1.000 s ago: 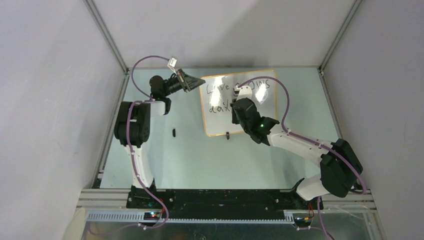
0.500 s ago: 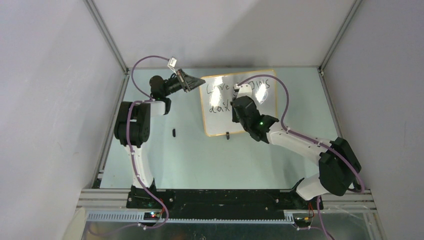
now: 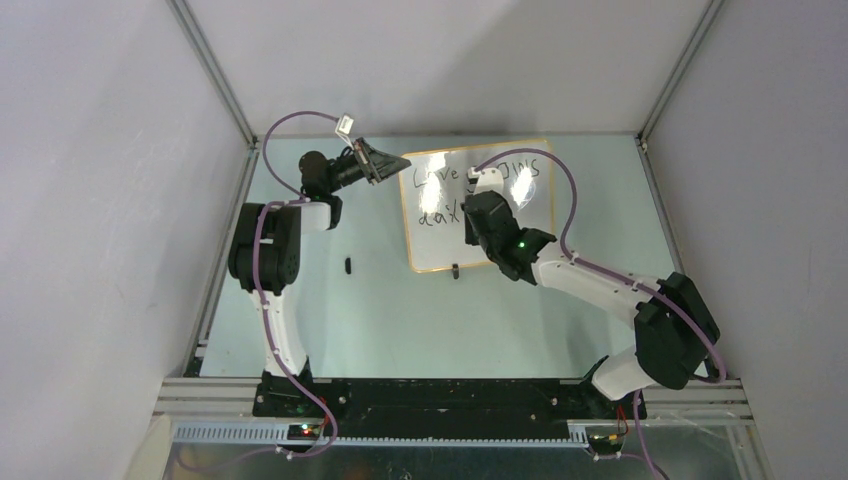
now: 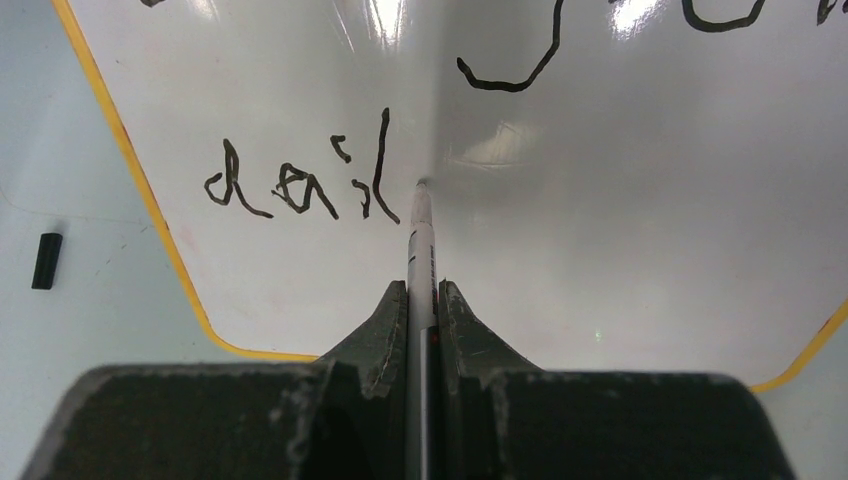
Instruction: Write a sentence on the whiteboard
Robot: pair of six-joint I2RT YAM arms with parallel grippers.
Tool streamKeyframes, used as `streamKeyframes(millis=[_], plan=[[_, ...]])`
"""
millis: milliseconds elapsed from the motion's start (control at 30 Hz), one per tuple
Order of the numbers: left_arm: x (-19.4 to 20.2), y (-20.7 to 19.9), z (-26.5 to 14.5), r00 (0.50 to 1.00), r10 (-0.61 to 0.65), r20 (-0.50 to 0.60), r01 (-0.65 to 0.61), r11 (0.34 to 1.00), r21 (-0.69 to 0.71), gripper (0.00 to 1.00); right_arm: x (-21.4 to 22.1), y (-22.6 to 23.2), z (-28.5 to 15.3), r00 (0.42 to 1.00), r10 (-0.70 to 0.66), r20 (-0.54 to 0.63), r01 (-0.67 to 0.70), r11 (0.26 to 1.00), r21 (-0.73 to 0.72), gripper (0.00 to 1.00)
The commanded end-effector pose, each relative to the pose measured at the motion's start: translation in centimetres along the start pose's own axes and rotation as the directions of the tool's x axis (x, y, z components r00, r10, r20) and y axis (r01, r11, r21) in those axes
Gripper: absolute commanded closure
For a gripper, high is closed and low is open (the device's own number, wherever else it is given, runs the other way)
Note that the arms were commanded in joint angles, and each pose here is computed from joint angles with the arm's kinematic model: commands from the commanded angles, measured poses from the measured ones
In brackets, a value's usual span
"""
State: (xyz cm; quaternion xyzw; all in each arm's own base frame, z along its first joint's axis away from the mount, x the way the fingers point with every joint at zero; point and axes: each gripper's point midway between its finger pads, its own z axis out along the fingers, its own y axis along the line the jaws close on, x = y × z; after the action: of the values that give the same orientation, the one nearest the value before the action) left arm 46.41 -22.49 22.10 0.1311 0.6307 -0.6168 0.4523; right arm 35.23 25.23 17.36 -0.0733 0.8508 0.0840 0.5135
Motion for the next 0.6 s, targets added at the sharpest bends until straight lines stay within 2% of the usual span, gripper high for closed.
streamKeyframes(millis=[0,567], plan=[[-0.60,-2.74,0.50,0.998,0.064,-0.007,-0.064,0.997,0.048,1.00,-1.27,0.12,0.18,0.999,0.026,0.021,-0.026,1.000,0.013,1.00],[-0.60,-2.72,0.53,0.998,0.063,-0.007,-0.063,0.997,0.048,1.00,-1.09,0.42,0.08,1.000,0.020,0.016,-0.020,1.000,0.005,1.00]])
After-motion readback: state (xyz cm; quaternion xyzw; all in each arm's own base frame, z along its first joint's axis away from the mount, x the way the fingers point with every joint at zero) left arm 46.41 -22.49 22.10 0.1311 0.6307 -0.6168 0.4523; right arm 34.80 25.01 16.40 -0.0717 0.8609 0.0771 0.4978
